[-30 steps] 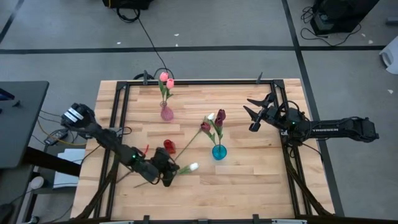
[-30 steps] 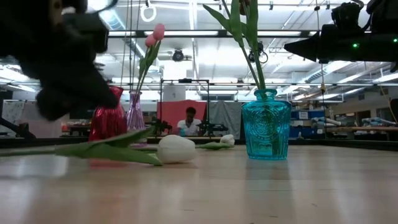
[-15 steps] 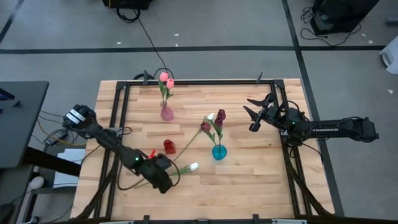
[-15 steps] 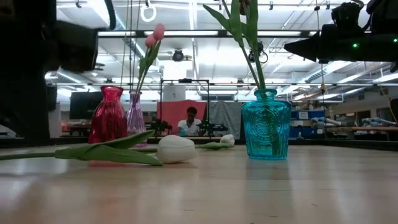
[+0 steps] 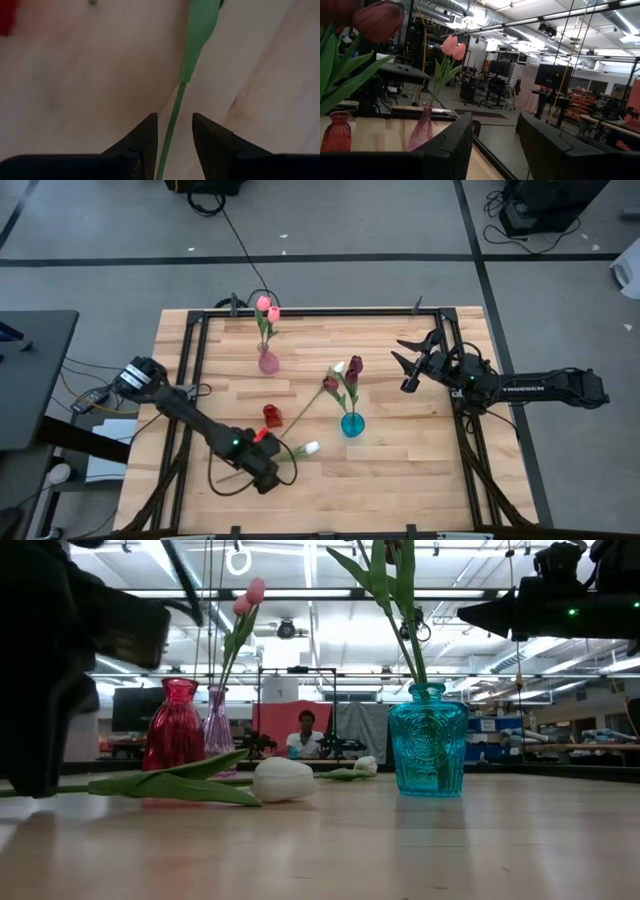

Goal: Sort flowers into vase by color
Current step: Put the bottom white flower into the red vase

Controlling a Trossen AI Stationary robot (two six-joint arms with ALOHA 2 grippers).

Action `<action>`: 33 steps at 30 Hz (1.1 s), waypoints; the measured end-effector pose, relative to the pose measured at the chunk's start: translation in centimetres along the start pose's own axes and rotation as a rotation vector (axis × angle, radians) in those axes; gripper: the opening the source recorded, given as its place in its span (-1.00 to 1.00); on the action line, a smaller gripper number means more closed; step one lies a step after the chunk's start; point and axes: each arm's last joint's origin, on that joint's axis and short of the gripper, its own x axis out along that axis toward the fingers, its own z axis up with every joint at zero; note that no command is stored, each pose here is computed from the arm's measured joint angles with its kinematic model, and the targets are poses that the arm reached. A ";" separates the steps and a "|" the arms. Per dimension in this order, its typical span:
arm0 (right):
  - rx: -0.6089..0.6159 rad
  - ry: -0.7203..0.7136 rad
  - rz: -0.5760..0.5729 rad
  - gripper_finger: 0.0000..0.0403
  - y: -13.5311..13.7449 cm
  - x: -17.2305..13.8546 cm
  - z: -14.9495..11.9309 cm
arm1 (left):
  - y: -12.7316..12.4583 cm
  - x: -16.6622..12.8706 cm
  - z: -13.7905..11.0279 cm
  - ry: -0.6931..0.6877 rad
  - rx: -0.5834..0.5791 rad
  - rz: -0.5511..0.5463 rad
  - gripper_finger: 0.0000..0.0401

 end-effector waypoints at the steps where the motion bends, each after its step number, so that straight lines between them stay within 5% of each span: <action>1: 0.002 -0.001 0.000 -0.16 0.0 0.0 0.0 | -0.1 0.3 0.1 0.003 0.002 -0.011 -0.38; 12: 0.007 -0.003 -0.001 -0.16 0.0 0.0 0.0 | 0.2 1.4 1.2 0.015 -0.018 -0.005 -0.43; 19: 0.007 -0.003 -0.001 -0.16 0.0 0.0 0.0 | 0.4 1.4 1.3 0.011 -0.020 0.013 -0.92; 23: 0.007 -0.003 -0.001 -0.16 0.0 0.0 0.0 | 0.4 1.1 1.4 -0.003 -0.019 0.007 -0.96; 33: 0.006 -0.002 0.000 -0.16 0.0 0.0 0.0 | 0.3 -6.0 2.3 -0.434 0.077 -0.020 -0.99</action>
